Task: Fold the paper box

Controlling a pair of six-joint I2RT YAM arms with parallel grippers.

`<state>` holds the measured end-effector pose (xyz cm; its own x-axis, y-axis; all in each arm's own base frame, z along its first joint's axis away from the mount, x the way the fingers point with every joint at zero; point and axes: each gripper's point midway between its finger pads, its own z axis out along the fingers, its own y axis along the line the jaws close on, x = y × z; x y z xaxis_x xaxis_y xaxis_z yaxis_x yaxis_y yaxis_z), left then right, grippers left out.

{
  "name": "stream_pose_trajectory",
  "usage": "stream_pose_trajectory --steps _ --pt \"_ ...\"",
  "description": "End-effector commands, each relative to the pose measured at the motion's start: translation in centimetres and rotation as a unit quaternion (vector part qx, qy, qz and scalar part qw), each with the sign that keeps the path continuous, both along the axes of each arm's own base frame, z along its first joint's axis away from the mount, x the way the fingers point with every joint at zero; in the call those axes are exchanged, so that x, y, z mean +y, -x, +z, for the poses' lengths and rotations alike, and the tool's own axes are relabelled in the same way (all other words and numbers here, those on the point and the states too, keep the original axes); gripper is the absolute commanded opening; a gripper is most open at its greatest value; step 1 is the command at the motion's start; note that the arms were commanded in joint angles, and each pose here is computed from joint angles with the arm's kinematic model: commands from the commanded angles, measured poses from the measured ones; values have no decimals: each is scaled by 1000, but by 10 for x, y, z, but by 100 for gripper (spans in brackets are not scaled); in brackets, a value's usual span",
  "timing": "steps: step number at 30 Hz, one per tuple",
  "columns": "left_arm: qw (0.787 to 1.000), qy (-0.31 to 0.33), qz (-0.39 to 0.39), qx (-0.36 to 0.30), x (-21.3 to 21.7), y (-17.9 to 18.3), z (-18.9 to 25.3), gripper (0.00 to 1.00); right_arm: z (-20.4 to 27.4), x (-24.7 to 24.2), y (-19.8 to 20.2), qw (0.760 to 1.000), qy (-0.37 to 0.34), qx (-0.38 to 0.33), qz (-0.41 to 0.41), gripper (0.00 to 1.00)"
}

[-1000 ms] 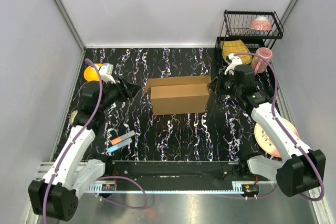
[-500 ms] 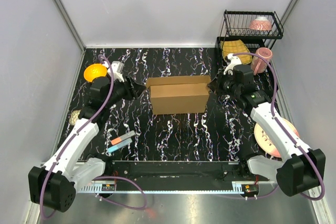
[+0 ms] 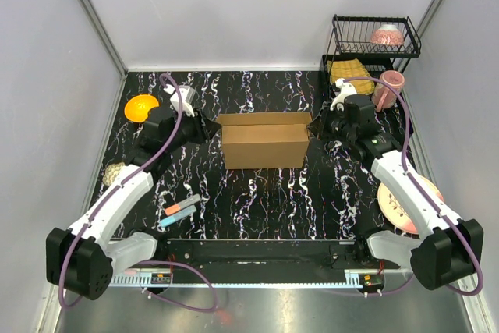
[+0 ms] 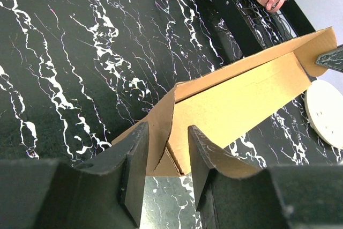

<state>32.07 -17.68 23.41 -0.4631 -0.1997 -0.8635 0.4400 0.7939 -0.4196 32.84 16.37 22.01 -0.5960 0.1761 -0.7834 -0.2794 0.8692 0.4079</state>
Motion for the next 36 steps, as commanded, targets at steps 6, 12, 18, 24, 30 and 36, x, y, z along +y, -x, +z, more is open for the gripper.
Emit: stream_pose_trajectory --steps 6,12,18,24,30,36 --pt "999 -6 16 -51 0 -16 29 20 15 8 -1 1000 -8 -3 4 13" --pt "999 1 13 -51 -4 -15 33 9 18 12 -1 1000 -20 11 -3 11" --pt "999 -1 13 -46 -9 -14 30 3 20 19 0 999 -34 25 -7 6" --pt "999 5 13 -41 -15 -11 29 0 15 29 3 999 -32 39 -4 0" --pt "999 13 25 -38 -16 -11 32 0 3 23 3 999 15 30 -15 0" --pt "999 22 37 -25 -14 -10 35 0 -17 3 0 996 67 25 -56 0"
